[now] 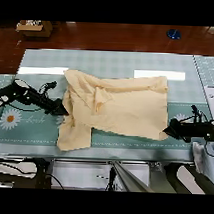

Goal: Fold the shirts.

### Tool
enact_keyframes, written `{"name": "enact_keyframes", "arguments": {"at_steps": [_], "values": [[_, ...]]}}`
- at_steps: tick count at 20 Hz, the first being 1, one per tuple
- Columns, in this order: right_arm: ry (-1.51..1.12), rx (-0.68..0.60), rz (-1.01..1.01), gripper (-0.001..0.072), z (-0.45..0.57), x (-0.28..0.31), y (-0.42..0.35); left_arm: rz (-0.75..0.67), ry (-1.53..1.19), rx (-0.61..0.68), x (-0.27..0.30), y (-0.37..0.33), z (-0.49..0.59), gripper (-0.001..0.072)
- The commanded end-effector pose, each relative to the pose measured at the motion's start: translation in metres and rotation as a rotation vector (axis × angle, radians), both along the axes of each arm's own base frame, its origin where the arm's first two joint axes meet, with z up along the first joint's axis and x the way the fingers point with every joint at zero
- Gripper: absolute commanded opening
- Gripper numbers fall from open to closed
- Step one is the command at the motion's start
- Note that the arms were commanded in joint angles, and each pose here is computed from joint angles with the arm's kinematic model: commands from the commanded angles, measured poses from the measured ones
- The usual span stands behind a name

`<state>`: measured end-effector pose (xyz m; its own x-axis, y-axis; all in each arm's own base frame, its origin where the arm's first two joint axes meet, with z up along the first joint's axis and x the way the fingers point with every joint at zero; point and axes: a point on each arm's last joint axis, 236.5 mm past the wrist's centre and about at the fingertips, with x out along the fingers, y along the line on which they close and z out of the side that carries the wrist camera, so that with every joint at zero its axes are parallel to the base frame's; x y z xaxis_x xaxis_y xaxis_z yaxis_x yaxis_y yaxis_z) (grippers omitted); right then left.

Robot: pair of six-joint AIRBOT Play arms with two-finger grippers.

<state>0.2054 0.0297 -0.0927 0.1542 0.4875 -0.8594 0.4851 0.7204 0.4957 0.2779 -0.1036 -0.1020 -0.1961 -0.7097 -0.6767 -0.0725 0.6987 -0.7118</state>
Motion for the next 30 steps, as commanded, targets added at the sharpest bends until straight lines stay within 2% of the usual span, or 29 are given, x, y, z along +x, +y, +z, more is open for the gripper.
{"name": "enact_keyframes", "arguments": {"at_steps": [1,2,9,12,14,16,19,23,26,30], "values": [[-0.093,0.086,0.001,0.0077,0.016,0.020,0.020,0.014,-0.022,-0.036,0.006,-0.007,0.006,0.0027],[-0.101,0.099,0.004,0.0026,0.018,0.021,0.022,0.024,-0.026,-0.048,0.009,-0.009,0.008,0.0027],[-0.189,0.156,0.132,0.0027,0.055,0.032,0.033,0.004,-0.130,-0.056,0.035,-0.006,0.037,0.0026],[-0.370,0.119,0.204,0.0027,0.127,0.076,0.021,0.030,-0.379,-0.092,0.082,-0.007,0.119,0.0025],[-0.560,0.046,0.231,0.0027,0.200,0.113,0.010,0.081,-0.653,-0.137,0.117,-0.003,0.219,0.0025],[-0.790,-0.050,0.232,0.0027,0.294,0.144,0.001,0.113,-0.972,-0.162,0.126,0.003,0.341,0.0025],[-1.154,-0.238,0.186,0.0026,0.448,0.153,-0.006,0.146,-1.431,-0.061,0.090,0.010,0.503,0.0025],[-1.519,-0.405,0.132,0.0026,0.598,0.102,0.012,0.282,-1.920,0.063,-0.007,0.002,0.662,0.0025],[-1.645,-0.483,0.116,0.0026,0.646,0.058,0.027,0.410,-2.056,0.199,-0.068,0.007,0.699,0.0025],[-1.633,-0.662,0.038,0.0026,0.652,0.015,0.017,0.541,-2.010,0.448,-0.128,0.027,0.686,0.0025]]}}
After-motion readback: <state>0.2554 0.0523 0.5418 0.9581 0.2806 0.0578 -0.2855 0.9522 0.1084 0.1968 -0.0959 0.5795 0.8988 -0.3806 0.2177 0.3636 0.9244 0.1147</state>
